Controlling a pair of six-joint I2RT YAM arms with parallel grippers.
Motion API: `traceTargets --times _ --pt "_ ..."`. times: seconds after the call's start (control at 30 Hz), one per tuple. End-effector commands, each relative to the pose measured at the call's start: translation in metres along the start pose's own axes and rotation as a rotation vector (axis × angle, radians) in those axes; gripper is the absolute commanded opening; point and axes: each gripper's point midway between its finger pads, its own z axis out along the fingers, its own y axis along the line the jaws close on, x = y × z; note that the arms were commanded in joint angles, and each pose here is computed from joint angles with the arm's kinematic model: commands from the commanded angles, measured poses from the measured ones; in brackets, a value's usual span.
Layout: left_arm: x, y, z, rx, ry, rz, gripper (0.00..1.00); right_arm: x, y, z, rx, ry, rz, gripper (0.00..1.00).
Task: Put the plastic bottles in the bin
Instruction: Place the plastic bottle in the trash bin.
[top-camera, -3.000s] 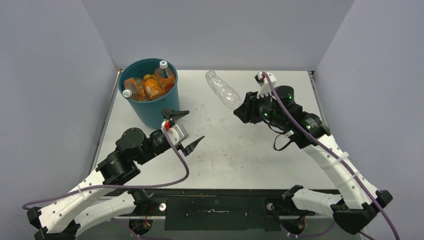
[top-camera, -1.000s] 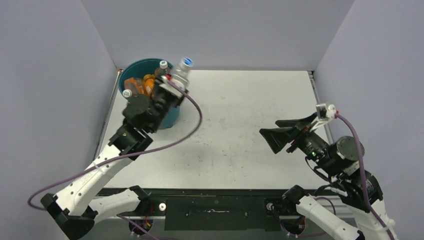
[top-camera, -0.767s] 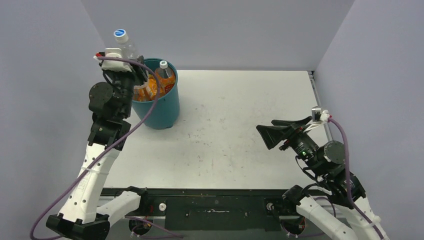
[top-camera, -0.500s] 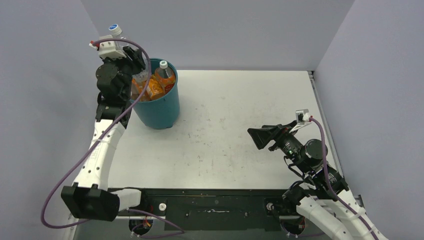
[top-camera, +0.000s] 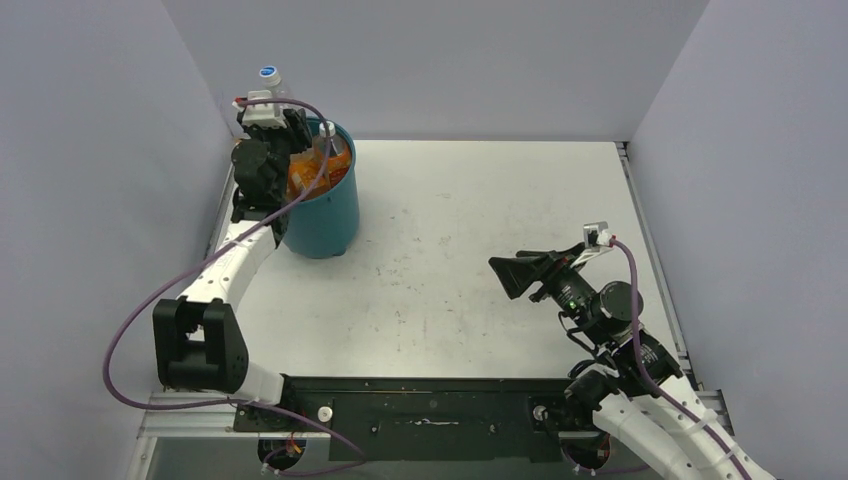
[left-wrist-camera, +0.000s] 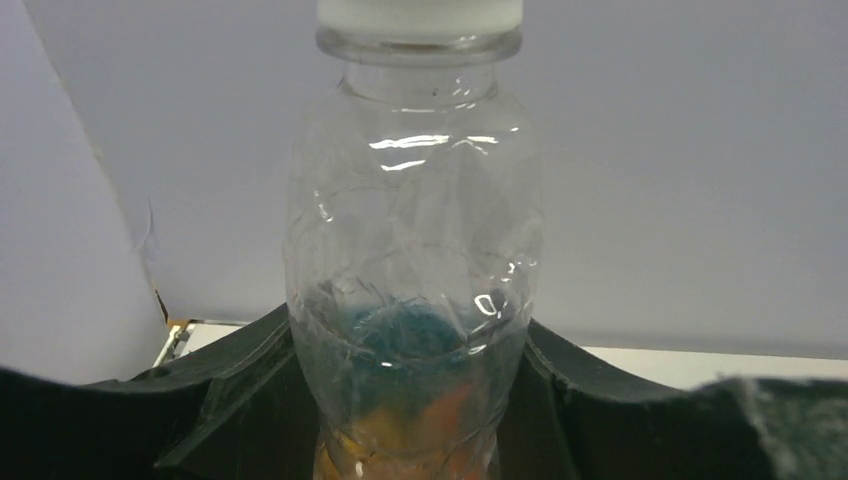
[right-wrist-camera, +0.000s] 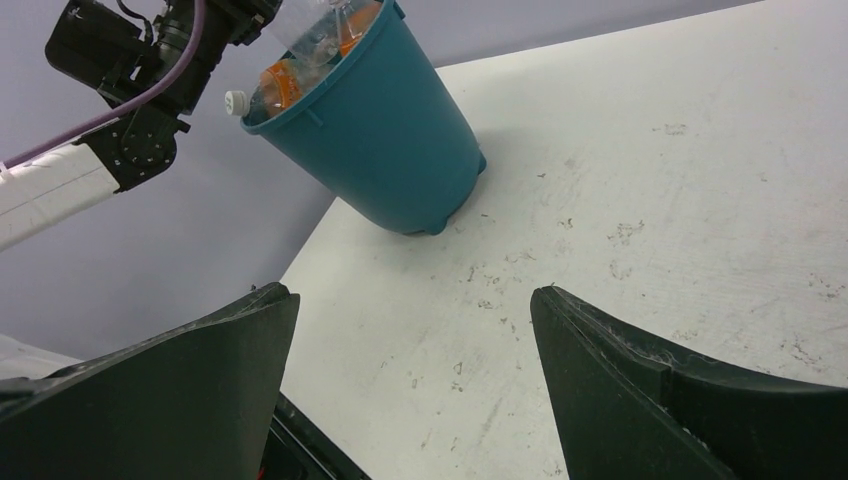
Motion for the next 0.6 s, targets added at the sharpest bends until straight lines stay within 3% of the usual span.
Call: traceTargets --times 0.0,0.13,0.47,0.57 --pt "-0.022 -0.014 0.011 0.041 -0.108 0.081 0.56 -0.014 0.013 0.005 -0.050 -0.042 -0.012 0.90" --pt "-0.013 -0.007 0.008 -0.012 -0.082 0.104 0.76 -0.016 0.014 0.002 -0.044 -0.044 -0.023 0.90" --pt "-0.059 -0.011 -0.016 -0.062 -0.131 0.160 0.97 -0.021 0.017 -0.007 -0.049 -0.060 -0.008 0.90" --pt "-0.077 -0.017 -0.032 -0.074 -0.147 0.163 0.96 -0.024 0.019 -0.008 -0.051 -0.062 -0.008 0.90"
